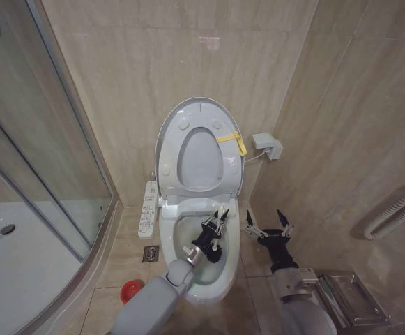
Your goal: Open the toilet lid, clean the toilet bowl with a toilet brush, close the toilet lid, and flush.
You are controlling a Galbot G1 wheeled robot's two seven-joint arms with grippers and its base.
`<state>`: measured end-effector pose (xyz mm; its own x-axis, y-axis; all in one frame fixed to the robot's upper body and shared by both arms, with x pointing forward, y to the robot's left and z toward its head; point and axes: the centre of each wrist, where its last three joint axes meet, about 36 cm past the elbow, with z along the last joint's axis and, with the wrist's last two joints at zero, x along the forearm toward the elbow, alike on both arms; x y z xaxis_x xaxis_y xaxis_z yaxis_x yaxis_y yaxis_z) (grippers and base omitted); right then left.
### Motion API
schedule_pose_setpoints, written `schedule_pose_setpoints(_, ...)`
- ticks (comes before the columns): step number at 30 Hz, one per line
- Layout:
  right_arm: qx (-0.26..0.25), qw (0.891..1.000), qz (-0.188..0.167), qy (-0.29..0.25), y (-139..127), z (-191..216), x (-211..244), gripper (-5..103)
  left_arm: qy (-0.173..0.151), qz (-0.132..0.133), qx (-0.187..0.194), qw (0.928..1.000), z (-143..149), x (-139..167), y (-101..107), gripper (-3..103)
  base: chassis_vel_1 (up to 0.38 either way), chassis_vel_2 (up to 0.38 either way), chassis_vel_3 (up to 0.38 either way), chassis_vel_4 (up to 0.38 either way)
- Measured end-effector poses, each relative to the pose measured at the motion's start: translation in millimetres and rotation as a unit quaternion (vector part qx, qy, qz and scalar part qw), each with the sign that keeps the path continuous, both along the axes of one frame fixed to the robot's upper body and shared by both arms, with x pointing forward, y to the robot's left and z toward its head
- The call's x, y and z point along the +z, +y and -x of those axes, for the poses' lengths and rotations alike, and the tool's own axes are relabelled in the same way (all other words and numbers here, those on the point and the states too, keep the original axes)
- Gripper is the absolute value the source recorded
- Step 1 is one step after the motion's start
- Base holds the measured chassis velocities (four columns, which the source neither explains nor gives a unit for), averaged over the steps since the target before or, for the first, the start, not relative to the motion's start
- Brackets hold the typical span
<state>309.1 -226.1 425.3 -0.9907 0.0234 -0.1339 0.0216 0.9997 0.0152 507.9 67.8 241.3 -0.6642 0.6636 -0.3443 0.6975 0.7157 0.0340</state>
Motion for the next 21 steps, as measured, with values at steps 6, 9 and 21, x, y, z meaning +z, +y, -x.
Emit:
schedule_pose_setpoints(6, 0.0, 1.0, 0.0, 0.0, 0.0, 0.0, 0.0, 100, 0.013, -0.031, 0.023, 0.9991, -12.4, -23.7, 27.7, 20, 0.0, 0.0, 0.0, 0.0)
schedule_pose_setpoints(9, 0.0, 1.0, 0.0, 0.0, 0.0, 0.0, 0.0, 100, 0.014, -0.031, 0.028, 0.999, -15.3, -24.0, 28.6, 20, 0.0, 0.0, 0.0, 0.0)
schedule_pose_setpoints(21, 0.0, 1.0, 0.0, 0.0, 0.0, 0.0, 0.0, 100, 0.002, 0.029, -0.003, 0.9996, 4.7, 11.0, -24.0, 20, 0.0, 0.0, 0.0, 0.0)
